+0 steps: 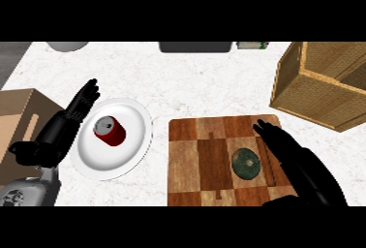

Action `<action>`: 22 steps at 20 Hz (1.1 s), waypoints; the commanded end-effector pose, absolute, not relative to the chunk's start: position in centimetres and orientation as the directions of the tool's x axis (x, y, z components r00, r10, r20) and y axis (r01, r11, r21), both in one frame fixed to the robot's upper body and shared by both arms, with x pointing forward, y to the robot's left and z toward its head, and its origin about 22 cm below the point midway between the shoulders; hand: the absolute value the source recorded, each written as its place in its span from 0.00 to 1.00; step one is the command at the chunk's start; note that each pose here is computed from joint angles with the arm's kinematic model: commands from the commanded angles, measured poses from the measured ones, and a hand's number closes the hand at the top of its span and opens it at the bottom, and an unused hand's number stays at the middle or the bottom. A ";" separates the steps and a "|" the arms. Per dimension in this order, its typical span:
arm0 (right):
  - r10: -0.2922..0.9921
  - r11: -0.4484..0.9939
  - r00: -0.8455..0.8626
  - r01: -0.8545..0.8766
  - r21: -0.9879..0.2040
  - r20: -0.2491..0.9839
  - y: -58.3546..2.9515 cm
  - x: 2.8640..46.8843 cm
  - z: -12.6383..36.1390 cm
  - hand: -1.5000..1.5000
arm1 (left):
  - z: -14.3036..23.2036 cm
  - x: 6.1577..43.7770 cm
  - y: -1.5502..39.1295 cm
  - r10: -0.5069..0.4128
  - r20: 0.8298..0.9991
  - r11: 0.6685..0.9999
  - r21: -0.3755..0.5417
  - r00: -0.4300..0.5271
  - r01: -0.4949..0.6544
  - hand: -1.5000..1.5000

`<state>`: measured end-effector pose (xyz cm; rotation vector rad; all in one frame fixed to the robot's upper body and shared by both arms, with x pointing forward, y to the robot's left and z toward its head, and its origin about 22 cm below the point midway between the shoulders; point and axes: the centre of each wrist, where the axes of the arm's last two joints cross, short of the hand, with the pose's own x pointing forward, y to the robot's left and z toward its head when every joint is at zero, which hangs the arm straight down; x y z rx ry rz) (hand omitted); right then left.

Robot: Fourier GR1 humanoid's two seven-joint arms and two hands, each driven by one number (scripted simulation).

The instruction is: Pick the squash from the cutting board and place it in the basket

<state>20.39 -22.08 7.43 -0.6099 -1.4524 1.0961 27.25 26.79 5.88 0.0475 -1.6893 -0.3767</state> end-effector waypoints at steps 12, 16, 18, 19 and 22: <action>0.903 0.347 -0.178 -0.233 -0.908 0.391 -21.3 20.3 6.1 0.00 | 5.4 28.3 25.8 -0.255 0.952 0.938 0.286 -0.168 0.198 0.50; 0.904 0.339 -0.187 -0.239 -0.910 0.385 -19.5 21.6 5.9 0.00 | 6.4 27.2 27.0 -0.259 0.954 0.940 0.285 -0.149 0.186 0.50; 0.907 0.324 -0.191 -0.251 -0.912 0.375 -19.1 21.2 3.3 0.00 | 5.9 27.6 25.4 -0.245 0.957 0.946 0.271 -0.153 0.180 0.50; 0.908 0.323 -0.187 -0.255 -0.912 0.374 -18.5 21.5 4.6 0.00 | 5.8 28.1 25.1 -0.244 0.956 0.943 0.272 -0.162 0.189 0.50; 0.903 0.348 -0.170 -0.250 -0.903 0.395 -19.6 23.0 5.0 0.00 | 6.1 28.5 26.9 -0.241 0.957 0.945 0.269 -0.159 0.188 0.50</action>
